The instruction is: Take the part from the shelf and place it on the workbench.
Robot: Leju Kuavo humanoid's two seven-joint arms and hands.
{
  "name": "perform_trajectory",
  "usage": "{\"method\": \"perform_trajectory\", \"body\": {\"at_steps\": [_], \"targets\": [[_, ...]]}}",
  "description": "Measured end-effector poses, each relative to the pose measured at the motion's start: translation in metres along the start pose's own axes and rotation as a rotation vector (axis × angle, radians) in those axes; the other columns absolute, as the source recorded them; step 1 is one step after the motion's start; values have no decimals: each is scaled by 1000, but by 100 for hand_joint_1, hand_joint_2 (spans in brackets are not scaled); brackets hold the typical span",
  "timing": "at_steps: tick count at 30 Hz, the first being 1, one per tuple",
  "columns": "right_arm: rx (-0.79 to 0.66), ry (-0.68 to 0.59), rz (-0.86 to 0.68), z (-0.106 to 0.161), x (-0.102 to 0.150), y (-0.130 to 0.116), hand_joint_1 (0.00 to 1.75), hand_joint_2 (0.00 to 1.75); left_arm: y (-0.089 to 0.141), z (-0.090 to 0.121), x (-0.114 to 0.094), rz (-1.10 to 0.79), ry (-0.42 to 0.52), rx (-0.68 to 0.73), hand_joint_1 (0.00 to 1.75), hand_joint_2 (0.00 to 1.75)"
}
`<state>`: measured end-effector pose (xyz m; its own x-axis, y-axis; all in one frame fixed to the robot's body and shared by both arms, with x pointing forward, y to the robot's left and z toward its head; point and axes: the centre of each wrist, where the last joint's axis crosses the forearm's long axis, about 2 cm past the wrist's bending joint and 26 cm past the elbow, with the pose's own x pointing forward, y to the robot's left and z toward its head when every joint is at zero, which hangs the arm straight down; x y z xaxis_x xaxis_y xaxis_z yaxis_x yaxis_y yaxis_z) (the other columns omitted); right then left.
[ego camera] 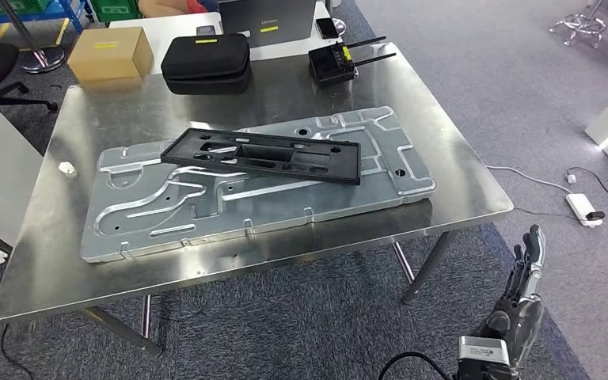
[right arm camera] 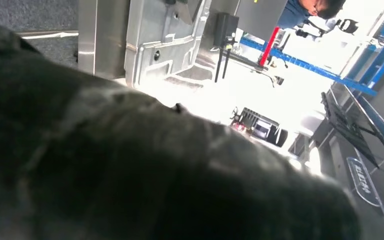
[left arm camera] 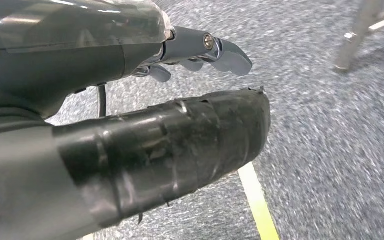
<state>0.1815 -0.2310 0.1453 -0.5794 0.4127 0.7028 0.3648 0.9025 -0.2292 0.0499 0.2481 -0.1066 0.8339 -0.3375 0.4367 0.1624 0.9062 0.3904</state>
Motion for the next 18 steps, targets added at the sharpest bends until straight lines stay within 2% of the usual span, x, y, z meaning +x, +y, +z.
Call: {"method": "perform_trajectory", "body": {"at_steps": [18], "targets": [[-36,75,49,12,-12,-16,0,0,-2,2,-3,25,21,7,0,0]]}}
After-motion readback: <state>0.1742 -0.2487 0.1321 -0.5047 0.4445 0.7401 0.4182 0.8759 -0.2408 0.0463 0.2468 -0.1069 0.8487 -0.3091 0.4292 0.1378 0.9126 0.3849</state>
